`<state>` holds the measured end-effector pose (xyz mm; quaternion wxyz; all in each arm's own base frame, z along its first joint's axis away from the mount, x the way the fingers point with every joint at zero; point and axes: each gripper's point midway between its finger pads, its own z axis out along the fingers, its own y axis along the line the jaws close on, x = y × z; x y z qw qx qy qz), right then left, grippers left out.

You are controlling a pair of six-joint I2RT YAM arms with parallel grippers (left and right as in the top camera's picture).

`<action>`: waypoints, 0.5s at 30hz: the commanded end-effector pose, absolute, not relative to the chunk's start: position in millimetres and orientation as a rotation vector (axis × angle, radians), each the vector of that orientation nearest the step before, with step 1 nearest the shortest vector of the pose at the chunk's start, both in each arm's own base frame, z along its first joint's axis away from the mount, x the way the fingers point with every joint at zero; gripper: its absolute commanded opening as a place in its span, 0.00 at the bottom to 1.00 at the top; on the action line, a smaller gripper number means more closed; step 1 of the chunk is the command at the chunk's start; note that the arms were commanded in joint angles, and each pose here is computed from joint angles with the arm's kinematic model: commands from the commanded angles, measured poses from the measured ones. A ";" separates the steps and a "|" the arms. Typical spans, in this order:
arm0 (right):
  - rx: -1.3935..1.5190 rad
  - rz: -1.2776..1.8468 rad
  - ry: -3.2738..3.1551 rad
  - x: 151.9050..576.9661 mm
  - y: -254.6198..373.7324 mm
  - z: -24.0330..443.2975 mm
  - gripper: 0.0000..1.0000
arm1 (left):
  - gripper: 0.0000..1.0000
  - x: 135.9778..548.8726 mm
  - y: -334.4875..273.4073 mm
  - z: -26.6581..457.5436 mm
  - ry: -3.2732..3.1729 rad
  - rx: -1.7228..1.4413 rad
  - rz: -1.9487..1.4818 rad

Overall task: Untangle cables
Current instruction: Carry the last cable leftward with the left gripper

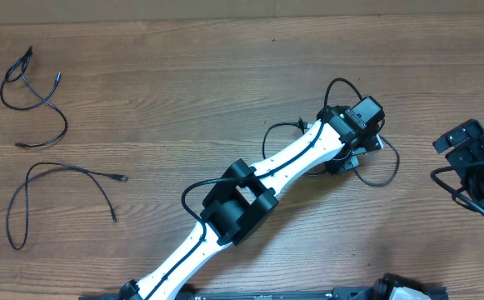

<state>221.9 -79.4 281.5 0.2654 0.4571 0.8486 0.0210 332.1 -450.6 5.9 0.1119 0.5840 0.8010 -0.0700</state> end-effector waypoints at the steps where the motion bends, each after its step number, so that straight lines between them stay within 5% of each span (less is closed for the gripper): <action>1: 1.223 0.045 2.269 221.2 -82.1 288.8 1.00 | 0.04 336.8 -441.4 -13.4 2.385 1.723 -0.170; 15: 1.239 0.036 2.303 223.4 -82.8 281.6 1.00 | 0.04 447.3 -327.6 -13.4 2.699 1.130 -0.045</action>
